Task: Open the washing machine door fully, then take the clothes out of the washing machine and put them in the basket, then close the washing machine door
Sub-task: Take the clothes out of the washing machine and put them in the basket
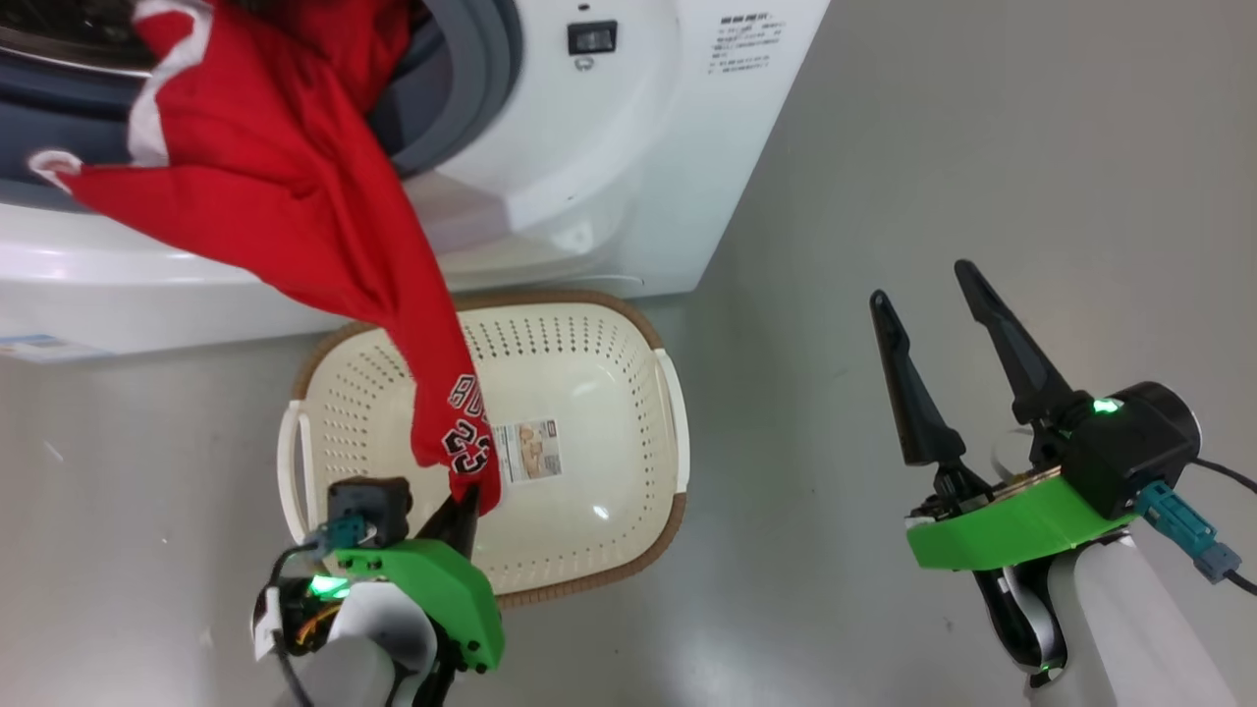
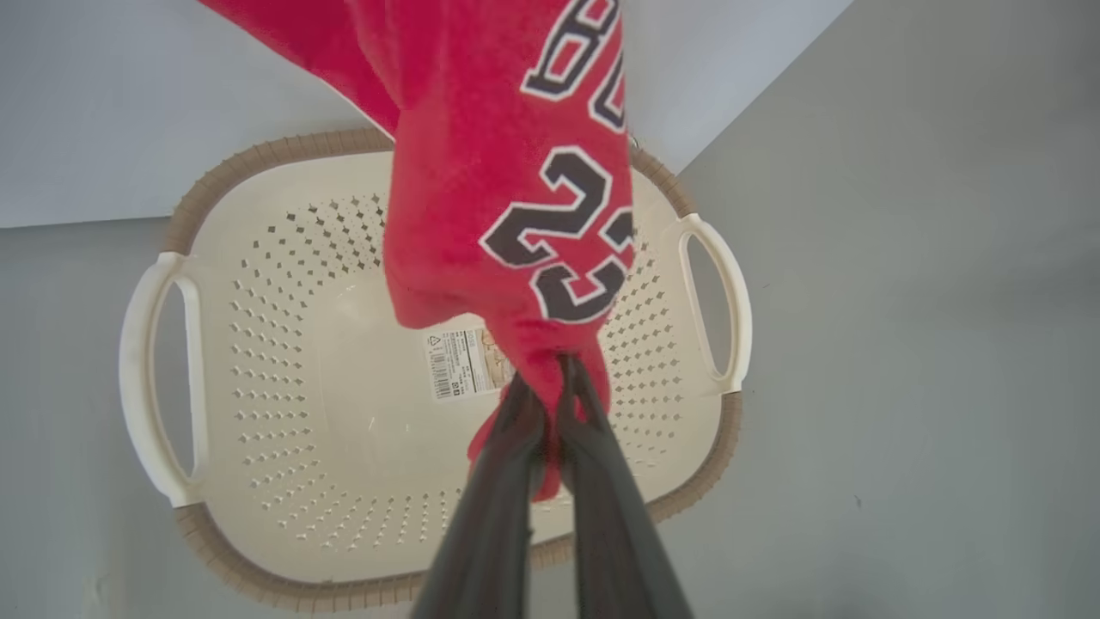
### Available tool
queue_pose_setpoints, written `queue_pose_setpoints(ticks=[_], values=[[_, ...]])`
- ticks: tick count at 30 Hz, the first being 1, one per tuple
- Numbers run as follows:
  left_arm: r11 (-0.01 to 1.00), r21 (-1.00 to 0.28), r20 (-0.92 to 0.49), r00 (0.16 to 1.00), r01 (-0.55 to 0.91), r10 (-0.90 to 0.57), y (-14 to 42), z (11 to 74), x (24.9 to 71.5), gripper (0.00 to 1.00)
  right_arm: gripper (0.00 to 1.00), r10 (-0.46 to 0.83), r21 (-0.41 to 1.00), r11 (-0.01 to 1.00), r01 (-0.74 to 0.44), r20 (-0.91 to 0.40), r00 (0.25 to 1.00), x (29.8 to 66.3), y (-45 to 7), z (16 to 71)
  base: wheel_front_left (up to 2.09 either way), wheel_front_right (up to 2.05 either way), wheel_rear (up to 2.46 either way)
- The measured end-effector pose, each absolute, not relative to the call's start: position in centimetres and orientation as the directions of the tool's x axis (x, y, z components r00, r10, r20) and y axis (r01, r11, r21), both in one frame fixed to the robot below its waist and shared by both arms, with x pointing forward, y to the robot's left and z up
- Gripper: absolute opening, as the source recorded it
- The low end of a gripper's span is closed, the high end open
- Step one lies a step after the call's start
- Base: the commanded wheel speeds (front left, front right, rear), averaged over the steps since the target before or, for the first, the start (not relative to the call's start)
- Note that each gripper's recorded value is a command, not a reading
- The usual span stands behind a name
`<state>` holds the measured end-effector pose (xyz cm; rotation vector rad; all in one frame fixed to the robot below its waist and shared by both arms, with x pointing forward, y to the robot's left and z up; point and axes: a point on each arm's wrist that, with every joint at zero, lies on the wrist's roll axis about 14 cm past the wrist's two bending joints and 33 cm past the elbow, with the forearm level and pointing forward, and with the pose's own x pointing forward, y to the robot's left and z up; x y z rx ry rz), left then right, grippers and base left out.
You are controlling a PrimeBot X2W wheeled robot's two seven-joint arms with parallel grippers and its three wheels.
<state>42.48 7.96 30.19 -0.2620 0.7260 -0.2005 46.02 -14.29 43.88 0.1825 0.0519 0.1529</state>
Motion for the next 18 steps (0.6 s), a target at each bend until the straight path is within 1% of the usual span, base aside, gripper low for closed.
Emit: queue_pose_setpoints(ticks=[10,18], values=[[0.961,-0.264,-0.753,0.606,0.080,-0.257,8.0,23.8,41.6,0.00,1.00,0.153,0.186,0.973,-0.137,-0.075,0.985,47.3,-14.5,41.6,0.00,0.00,0.00],[0.960,-0.271,-0.806,0.530,0.066,-0.264,7.8,20.8,40.4,0.00,1.00,0.153,0.185,0.974,-0.133,-0.097,0.984,47.9,-14.6,40.4,0.00,0.00,0.00]])
